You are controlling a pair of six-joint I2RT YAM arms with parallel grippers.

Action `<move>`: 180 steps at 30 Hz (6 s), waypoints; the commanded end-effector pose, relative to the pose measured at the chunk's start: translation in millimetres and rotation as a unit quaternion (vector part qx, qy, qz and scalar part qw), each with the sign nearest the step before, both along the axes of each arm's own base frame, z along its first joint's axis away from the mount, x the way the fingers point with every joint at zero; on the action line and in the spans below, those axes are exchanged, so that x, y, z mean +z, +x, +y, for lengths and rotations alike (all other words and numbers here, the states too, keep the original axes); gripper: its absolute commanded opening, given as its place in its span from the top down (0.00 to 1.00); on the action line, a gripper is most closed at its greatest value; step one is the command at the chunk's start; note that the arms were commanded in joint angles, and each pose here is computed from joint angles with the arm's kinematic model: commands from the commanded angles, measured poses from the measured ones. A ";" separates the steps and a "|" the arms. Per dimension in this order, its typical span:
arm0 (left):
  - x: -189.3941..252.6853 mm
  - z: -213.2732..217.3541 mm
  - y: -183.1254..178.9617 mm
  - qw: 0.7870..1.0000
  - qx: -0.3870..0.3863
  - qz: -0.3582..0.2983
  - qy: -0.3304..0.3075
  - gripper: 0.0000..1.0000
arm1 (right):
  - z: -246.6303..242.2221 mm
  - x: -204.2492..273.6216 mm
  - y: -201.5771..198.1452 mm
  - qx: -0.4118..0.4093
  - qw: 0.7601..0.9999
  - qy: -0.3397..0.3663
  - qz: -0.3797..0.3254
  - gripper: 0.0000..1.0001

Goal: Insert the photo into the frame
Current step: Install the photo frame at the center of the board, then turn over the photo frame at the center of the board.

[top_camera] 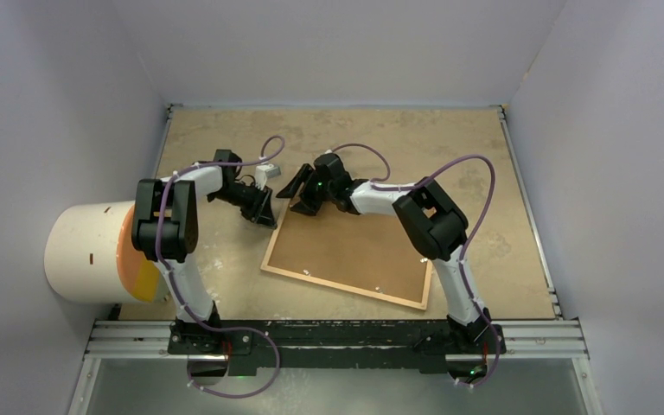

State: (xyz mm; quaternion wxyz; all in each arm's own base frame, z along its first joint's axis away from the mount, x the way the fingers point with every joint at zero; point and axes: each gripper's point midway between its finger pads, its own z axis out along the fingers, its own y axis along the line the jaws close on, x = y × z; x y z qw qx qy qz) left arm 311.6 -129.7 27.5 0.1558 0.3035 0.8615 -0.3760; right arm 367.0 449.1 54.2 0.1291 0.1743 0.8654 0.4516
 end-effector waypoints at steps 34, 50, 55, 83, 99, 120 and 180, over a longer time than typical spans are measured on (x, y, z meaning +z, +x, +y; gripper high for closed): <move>77.7 81.9 -63.1 0.979 -0.056 -0.093 0.172 0.17 | -136.4 9.6 -224.9 0.423 0.789 -0.314 -0.317 0.42; 82.5 78.7 -75.1 0.979 -0.050 -0.106 0.165 0.12 | -139.6 -24.8 -225.3 0.418 0.740 -0.409 -0.333 0.51; 85.6 76.5 -74.0 0.979 -0.048 -0.115 0.160 0.11 | -144.3 -32.1 -223.0 0.418 0.732 -0.424 -0.332 0.54; 167.7 43.4 -96.5 0.775 -0.273 -0.553 0.135 0.02 | -68.8 139.0 -203.8 0.366 0.799 -0.255 -0.404 1.00; 203.4 16.8 -66.9 0.576 -0.386 -0.702 0.162 0.08 | -64.5 200.6 -192.7 0.362 0.832 -0.161 -0.389 1.00; 218.3 -27.8 -31.7 0.631 -0.376 -0.661 0.151 0.80 | -95.9 207.0 -154.0 0.324 0.829 -0.245 -0.385 0.62; 396.5 45.4 51.1 0.795 0.123 -0.589 0.072 0.14 | -118.8 309.7 -73.4 0.160 0.849 -0.290 -0.412 1.00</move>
